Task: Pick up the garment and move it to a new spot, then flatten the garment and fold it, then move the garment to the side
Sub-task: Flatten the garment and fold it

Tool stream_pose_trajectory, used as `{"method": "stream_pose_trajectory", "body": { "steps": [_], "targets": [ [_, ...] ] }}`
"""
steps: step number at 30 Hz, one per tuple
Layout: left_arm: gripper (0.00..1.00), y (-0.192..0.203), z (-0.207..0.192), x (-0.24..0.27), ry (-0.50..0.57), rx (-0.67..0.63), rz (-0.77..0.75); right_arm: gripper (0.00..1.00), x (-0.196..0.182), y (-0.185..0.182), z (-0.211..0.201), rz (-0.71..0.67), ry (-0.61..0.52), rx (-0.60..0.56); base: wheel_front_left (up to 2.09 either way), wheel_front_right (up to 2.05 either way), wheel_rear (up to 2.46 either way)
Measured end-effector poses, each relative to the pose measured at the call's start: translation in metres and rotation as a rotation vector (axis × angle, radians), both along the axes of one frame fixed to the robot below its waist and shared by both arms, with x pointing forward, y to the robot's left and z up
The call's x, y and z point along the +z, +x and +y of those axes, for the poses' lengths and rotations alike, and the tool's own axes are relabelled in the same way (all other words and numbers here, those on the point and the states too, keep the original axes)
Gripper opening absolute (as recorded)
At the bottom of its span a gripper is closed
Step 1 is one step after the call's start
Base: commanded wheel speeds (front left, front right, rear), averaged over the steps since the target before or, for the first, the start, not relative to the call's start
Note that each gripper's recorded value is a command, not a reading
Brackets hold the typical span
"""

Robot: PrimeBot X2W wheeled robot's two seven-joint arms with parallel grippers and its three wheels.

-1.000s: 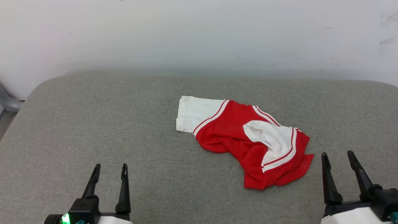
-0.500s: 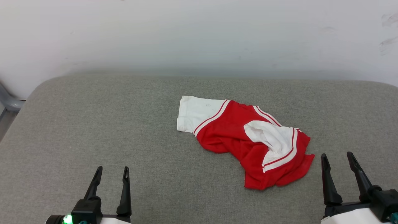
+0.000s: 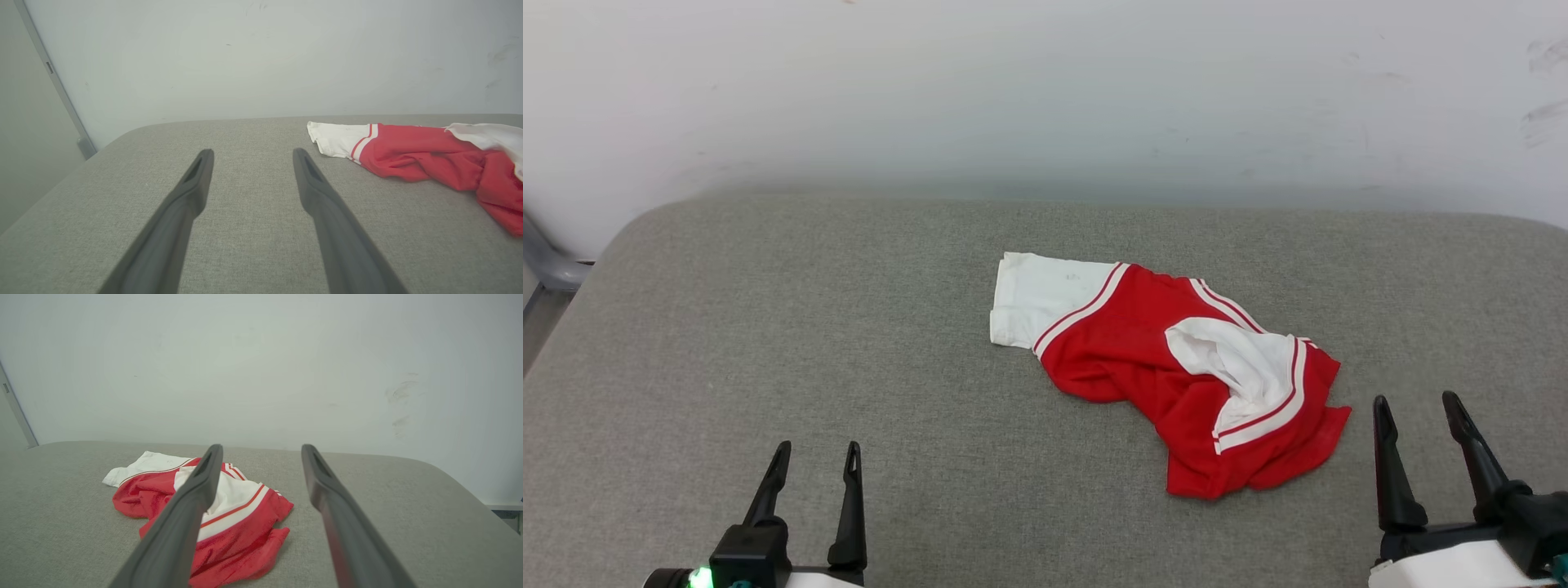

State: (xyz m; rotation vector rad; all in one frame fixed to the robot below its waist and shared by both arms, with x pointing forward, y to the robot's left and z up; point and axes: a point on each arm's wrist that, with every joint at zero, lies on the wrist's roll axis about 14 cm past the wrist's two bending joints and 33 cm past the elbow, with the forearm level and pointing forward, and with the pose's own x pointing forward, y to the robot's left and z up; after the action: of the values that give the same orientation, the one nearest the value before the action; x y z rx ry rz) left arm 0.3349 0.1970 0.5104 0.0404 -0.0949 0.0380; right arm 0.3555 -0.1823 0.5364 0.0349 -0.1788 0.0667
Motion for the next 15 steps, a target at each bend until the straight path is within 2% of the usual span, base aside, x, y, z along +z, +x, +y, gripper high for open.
{"method": "stream_pose_trajectory", "body": {
  "steps": [4,9,15],
  "targets": [
    [1.0,0.0,0.001,-0.001,-0.006,0.006,0.002,1.0,0.019,0.009,0.004,-0.058,-0.045,0.009,0.0,0.0,0.0],
    [1.0,0.0,0.002,-0.002,-0.011,0.011,0.004,1.0,0.068,0.028,0.014,-0.208,-0.091,0.026,0.0,0.0,0.0],
    [1.0,0.001,0.002,-0.002,-0.016,0.014,0.006,1.0,0.099,0.053,0.042,-0.299,-0.192,0.128,0.0,0.0,0.0]
  ]
}}
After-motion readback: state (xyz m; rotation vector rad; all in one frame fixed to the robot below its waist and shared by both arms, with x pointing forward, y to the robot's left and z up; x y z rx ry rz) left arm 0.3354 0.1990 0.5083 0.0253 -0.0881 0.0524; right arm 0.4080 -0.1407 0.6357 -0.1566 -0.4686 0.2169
